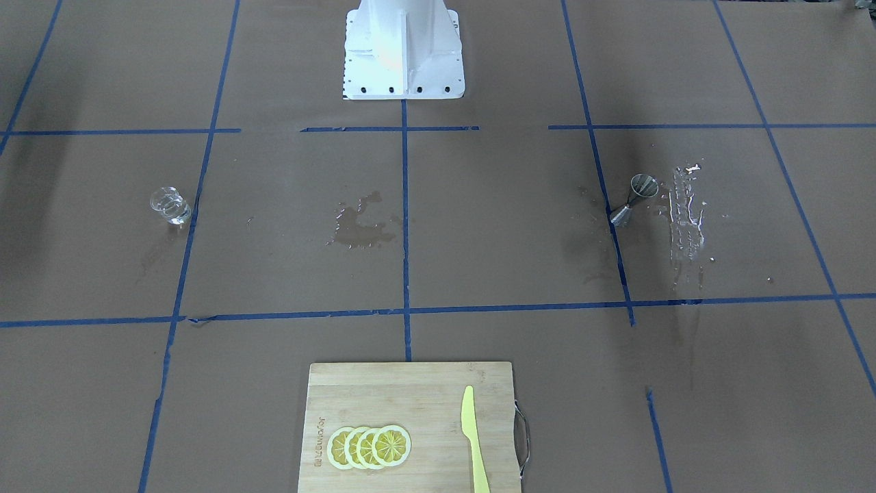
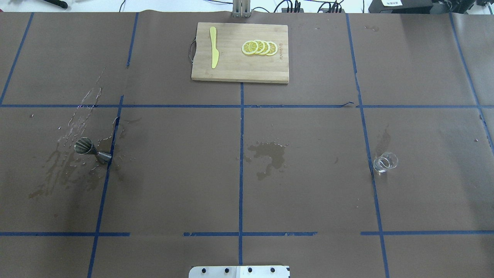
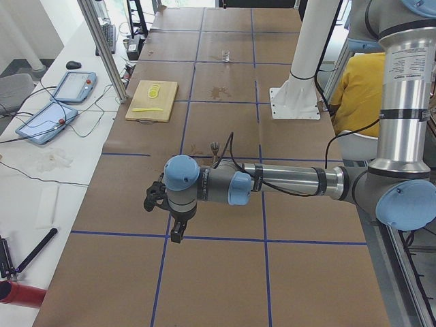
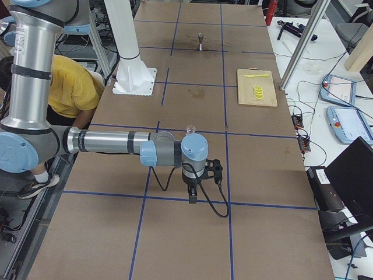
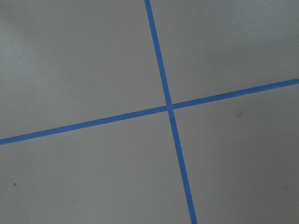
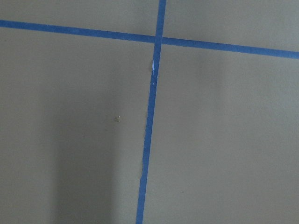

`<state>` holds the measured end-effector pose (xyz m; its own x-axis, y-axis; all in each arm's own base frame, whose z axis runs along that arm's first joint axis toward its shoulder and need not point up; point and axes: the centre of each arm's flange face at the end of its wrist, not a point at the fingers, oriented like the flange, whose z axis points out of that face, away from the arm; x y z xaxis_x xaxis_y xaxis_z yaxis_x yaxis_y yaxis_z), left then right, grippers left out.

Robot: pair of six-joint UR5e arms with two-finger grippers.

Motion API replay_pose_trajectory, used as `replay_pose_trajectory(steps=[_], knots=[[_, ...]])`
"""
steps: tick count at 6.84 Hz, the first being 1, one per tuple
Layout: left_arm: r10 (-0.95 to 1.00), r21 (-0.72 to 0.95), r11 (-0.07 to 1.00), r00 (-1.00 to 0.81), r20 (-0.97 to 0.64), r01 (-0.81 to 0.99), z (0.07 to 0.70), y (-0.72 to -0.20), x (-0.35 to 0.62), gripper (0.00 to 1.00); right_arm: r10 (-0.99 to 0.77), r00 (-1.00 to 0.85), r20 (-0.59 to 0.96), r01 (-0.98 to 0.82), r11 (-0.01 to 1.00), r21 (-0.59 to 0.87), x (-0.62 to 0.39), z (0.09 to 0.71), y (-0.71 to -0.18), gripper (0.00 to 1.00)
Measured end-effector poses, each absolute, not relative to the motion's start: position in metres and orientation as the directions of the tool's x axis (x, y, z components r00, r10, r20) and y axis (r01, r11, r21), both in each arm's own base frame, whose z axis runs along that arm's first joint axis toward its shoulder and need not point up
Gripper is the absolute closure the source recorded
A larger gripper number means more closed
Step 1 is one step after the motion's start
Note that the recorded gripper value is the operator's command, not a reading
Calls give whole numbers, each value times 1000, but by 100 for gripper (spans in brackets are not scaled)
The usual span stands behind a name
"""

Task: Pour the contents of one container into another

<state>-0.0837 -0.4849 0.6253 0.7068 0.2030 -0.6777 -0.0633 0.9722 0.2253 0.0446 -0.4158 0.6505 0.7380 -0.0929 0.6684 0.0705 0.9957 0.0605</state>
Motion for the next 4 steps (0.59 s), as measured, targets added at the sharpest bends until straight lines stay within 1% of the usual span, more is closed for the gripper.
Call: replay_pose_trajectory(steps=[2, 4], knots=[[208, 232, 971, 707, -675, -64, 624, -486, -84, 0, -94, 737, 669, 70, 996, 62, 45, 650, -415, 0], [239, 274, 959, 712, -660, -69, 621, -489, -82, 0, -95, 734, 672, 70, 995, 64, 44, 649, -415, 0]])
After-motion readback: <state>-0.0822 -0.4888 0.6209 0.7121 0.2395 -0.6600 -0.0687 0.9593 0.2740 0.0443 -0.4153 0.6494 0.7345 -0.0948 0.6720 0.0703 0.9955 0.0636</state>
